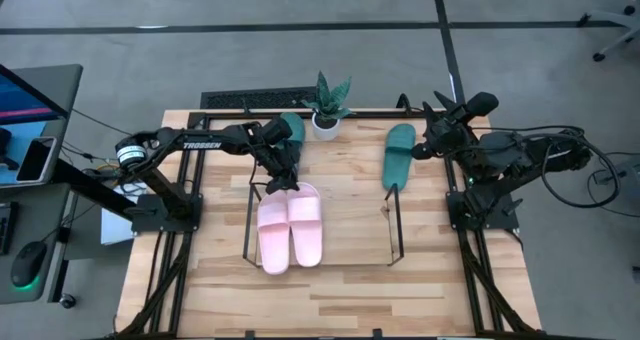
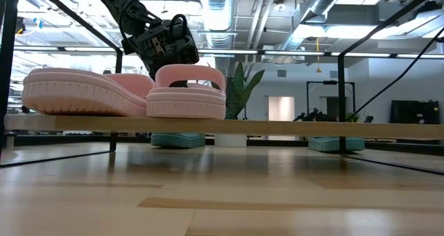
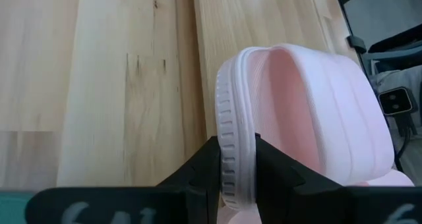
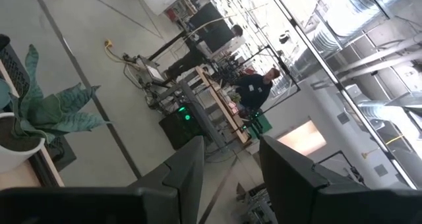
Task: Pick and place slides into the shelf
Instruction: Put the pink slide on the shelf
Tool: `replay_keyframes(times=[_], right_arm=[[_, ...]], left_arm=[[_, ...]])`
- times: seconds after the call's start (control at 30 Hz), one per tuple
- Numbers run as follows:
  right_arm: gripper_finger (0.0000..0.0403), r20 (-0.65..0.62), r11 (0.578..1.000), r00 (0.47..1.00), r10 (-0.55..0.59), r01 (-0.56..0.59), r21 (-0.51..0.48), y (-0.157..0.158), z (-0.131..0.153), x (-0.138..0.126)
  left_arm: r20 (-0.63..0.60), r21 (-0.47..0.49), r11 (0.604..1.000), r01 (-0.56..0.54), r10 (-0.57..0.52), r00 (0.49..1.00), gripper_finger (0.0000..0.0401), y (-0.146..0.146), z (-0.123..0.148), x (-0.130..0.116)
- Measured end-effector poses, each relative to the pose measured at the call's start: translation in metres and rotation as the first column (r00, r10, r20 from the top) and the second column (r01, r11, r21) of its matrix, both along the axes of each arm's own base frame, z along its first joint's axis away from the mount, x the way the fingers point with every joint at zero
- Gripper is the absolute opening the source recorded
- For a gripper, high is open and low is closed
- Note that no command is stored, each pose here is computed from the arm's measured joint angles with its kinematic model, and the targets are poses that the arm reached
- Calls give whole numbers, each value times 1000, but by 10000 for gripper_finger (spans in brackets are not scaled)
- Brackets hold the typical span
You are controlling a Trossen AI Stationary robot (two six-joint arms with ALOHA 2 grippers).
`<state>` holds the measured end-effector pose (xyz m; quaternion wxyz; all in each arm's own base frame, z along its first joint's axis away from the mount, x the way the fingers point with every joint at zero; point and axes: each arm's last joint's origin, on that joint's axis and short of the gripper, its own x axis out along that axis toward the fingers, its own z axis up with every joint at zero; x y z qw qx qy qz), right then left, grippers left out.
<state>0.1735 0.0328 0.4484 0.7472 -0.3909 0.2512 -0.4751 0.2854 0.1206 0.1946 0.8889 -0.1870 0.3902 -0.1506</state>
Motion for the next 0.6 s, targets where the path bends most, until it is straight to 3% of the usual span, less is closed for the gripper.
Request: replay_keyframes(times=[0.2,0.6], right_arm=[[139,0,1000,1000,0,0,0,0,0,0],[139,0,1000,1000,0,0,0,0,0,0]], left_arm=[[-11,15,1000,3,-3,1000,72,-2,-1,0],[-45,87,996,-1,5,999,195,-3,-3,-1]])
